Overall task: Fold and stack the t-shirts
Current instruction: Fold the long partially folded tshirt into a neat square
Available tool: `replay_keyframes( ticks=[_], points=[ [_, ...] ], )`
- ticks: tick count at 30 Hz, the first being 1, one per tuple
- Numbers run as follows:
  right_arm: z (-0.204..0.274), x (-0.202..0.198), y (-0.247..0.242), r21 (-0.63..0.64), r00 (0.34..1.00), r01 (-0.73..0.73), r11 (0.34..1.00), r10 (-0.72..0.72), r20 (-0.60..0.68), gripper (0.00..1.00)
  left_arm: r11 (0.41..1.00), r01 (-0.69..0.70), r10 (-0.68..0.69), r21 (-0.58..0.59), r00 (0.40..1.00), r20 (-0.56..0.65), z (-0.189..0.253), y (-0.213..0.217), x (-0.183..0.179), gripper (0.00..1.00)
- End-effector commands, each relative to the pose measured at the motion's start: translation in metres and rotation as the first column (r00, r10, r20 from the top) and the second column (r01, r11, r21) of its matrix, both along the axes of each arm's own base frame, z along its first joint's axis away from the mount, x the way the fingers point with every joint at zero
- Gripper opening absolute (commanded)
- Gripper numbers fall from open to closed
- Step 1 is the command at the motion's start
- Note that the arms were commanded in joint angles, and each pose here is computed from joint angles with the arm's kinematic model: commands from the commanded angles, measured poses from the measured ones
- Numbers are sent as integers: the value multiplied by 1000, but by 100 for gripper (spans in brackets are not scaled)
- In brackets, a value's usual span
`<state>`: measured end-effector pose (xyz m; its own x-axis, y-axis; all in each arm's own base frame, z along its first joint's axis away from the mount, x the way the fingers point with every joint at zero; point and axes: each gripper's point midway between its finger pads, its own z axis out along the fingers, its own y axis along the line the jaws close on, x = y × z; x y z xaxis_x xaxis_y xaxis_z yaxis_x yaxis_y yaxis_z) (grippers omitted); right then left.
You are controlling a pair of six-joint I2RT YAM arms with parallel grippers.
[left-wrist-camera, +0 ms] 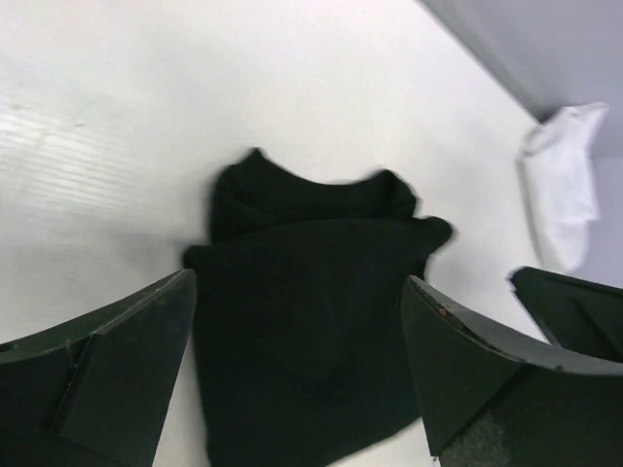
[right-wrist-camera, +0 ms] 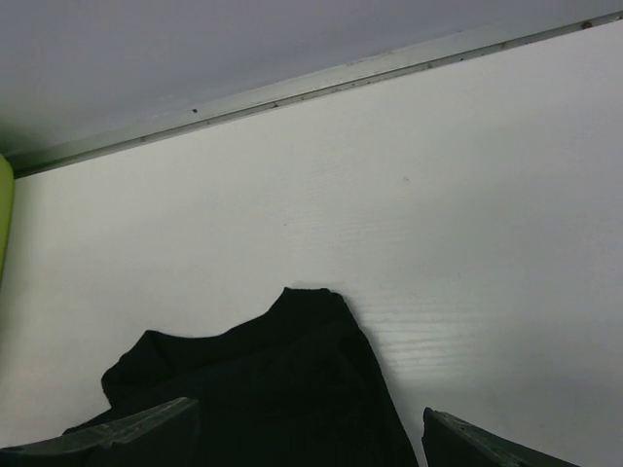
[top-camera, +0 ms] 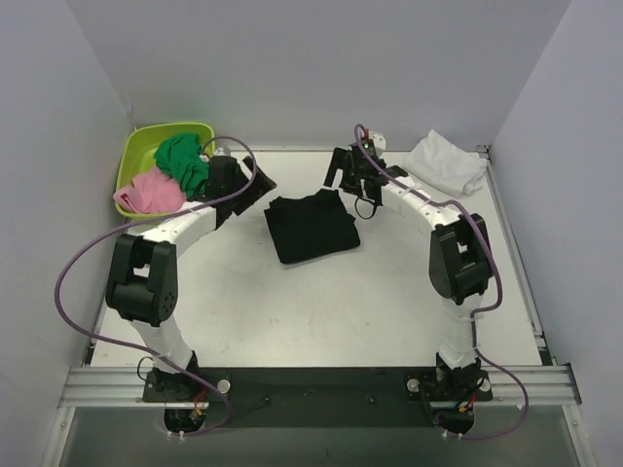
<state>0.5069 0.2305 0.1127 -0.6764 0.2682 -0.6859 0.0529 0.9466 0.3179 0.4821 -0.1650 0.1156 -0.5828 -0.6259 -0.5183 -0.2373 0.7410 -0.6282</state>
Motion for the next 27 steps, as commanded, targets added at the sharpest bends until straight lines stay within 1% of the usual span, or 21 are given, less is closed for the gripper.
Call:
replay_keyframes(
  ticks=[1,2,3,5,6,7,8,9,13,14,15,17,20,21,27],
  points=[
    [69,-19,9,49,988,-30,998,22,150,100,989,127,-108,-71,968,226,104,-38,-20,95],
    [68,-22,8,46,989,-26,999,19,150,100,987,142,-124,-69,968,220,102,-44,-27,95],
    [65,-25,3,34,989,-14,999,9,147,100,981,183,-164,-69,962,219,102,-62,-39,95],
    [55,-17,-20,-22,991,44,999,-41,129,100,966,240,-217,-92,953,211,101,-81,-52,95],
    [63,-10,-26,-24,989,55,998,-51,136,100,955,279,-255,-98,945,202,98,-96,-61,95],
    [58,-10,-33,-43,993,61,997,-56,109,100,948,299,-275,-107,942,192,92,-104,-65,95],
    [55,-4,-44,-51,993,76,996,-71,97,100,941,319,-291,-113,933,210,92,-114,-67,96],
    [56,-2,-47,-52,993,76,996,-71,94,100,930,350,-322,-114,924,208,86,-126,-74,95],
    [57,-2,-41,33,998,19,999,-21,56,100,915,383,-361,-124,917,168,50,-147,-70,96],
    [56,-6,-34,59,999,-9,998,6,41,100,913,386,-363,-129,916,170,46,-150,-67,96],
    [55,-10,-31,67,999,-20,998,18,34,100,912,389,-370,-131,918,145,31,-152,-65,96],
    [50,-20,-29,70,999,-31,997,29,22,100,914,385,-368,-126,919,138,22,-154,-62,96],
    [50,-28,-23,96,999,-47,994,44,31,100,910,395,-382,-122,917,116,3,-156,-63,96],
    [51,-29,-16,127,998,-67,990,65,24,100,909,398,-387,-125,916,104,-3,-156,-64,96],
    [56,-39,12,203,991,-132,970,134,5,100,903,397,-392,-167,918,61,-42,-149,-95,96]
  ],
)
